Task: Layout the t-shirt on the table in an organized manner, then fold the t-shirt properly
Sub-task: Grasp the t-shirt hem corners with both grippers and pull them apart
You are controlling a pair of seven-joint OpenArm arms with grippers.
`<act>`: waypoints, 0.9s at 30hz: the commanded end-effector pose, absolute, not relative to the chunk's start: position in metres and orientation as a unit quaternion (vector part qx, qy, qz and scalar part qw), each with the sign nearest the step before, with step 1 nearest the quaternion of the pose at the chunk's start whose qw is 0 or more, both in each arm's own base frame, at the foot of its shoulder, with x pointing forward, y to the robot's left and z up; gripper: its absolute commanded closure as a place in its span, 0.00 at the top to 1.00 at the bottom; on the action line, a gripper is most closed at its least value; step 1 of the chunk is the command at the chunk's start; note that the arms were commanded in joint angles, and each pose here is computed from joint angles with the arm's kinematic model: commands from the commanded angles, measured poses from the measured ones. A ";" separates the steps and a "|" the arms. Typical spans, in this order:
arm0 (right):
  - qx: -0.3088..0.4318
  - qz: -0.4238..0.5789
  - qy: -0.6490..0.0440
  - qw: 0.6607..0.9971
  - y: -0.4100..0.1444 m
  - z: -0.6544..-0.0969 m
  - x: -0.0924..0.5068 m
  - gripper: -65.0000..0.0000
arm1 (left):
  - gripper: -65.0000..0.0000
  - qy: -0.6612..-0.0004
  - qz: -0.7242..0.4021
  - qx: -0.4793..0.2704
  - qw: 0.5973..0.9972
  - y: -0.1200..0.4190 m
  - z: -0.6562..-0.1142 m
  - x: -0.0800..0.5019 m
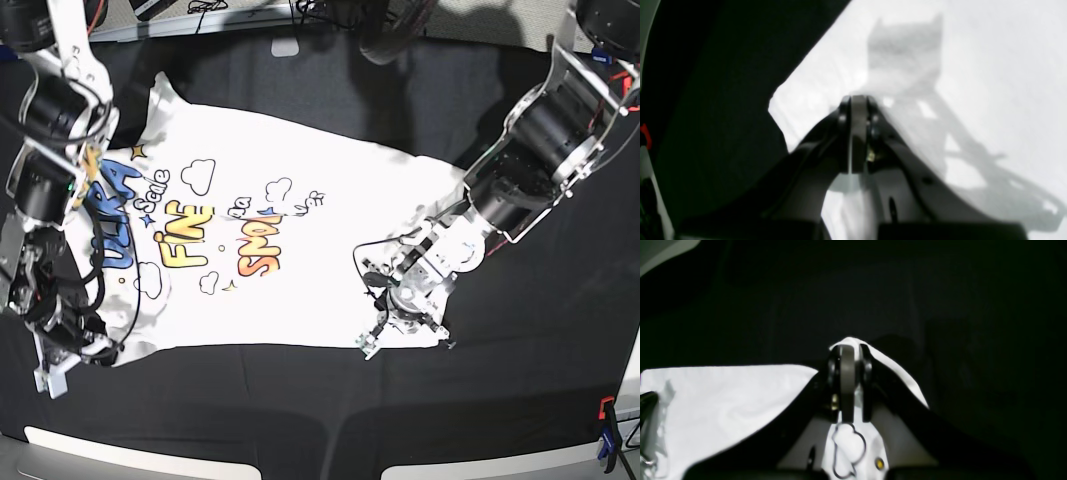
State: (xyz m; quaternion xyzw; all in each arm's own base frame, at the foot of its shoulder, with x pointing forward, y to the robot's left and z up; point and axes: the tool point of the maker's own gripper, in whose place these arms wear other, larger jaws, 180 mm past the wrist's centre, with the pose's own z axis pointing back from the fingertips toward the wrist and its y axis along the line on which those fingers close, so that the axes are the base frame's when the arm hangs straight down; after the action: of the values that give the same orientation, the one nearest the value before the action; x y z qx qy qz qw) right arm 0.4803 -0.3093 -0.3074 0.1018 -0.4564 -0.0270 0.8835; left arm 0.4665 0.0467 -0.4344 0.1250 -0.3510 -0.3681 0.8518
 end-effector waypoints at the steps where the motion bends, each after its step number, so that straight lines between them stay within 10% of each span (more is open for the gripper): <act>1: 0.104 -0.024 -0.499 0.860 -0.312 -0.272 0.499 0.00 | 0.00 -0.359 -0.363 0.130 0.850 0.050 -0.427 0.476; 27: 0.048 0.024 -0.523 0.851 -0.289 -0.229 0.541 0.00 | 0.00 -0.356 -0.352 0.206 0.841 0.101 -0.400 0.515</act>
State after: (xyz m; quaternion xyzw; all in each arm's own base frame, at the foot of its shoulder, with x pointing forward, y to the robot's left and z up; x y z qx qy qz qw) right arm 0.5260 -0.2842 -0.2684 0.0486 -0.4768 0.0263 0.8772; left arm 0.4986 0.0984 -0.4204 0.1950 -0.3353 -0.3570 0.8498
